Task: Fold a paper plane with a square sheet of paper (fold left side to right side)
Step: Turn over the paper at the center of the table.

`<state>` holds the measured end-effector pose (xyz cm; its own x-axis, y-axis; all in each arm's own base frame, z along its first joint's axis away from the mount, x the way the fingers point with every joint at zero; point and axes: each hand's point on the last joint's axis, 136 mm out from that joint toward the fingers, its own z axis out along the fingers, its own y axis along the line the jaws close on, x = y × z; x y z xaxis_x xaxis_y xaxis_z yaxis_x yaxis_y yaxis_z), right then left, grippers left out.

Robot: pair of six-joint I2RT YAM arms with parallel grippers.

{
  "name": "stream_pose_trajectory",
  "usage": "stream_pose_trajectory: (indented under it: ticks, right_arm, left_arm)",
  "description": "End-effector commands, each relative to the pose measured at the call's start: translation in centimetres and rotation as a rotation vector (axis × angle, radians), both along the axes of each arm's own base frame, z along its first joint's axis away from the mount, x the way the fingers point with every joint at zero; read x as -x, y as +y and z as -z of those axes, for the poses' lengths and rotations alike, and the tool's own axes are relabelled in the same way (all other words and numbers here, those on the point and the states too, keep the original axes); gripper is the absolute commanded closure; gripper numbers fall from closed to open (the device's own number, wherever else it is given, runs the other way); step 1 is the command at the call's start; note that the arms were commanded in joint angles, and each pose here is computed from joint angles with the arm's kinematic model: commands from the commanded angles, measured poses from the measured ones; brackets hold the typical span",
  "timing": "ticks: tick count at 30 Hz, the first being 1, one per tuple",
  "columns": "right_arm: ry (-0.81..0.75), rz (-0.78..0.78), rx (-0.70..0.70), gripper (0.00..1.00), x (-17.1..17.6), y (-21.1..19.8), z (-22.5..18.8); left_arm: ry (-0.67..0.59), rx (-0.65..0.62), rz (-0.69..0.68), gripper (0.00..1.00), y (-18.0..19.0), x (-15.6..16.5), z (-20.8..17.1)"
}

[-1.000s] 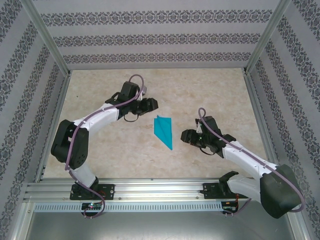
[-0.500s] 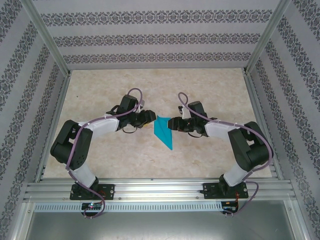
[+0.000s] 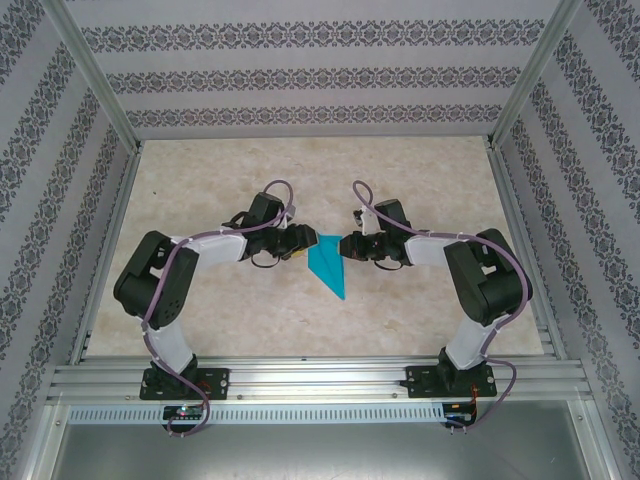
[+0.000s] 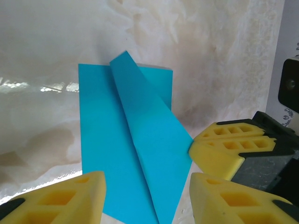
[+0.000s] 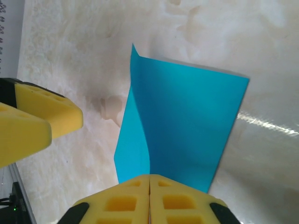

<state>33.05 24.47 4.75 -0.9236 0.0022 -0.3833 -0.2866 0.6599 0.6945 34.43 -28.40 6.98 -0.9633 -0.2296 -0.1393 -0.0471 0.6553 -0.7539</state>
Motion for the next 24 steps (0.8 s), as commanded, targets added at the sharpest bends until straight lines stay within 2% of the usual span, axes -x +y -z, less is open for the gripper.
stream_pose_trajectory:
  ticks: [1, 13, 24]
  right_arm:
    - [-0.033, 0.001, -0.011, 0.95, -1.0, -0.1, -0.5]
    - [-0.010, 0.025, -0.007, 0.95, -1.0, -1.4, 0.2]
    - [-0.007, 0.020, -0.017, 0.94, -0.5, -1.5, 0.2]
  left_arm:
    - [-0.040, 0.019, 0.023, 0.48, -1.4, -0.7, -1.0]
    - [-0.014, -0.002, 0.048, 0.49, -3.1, -0.7, 0.3]
    - [0.019, -0.010, 0.061, 0.53, -4.8, -0.5, 2.2]
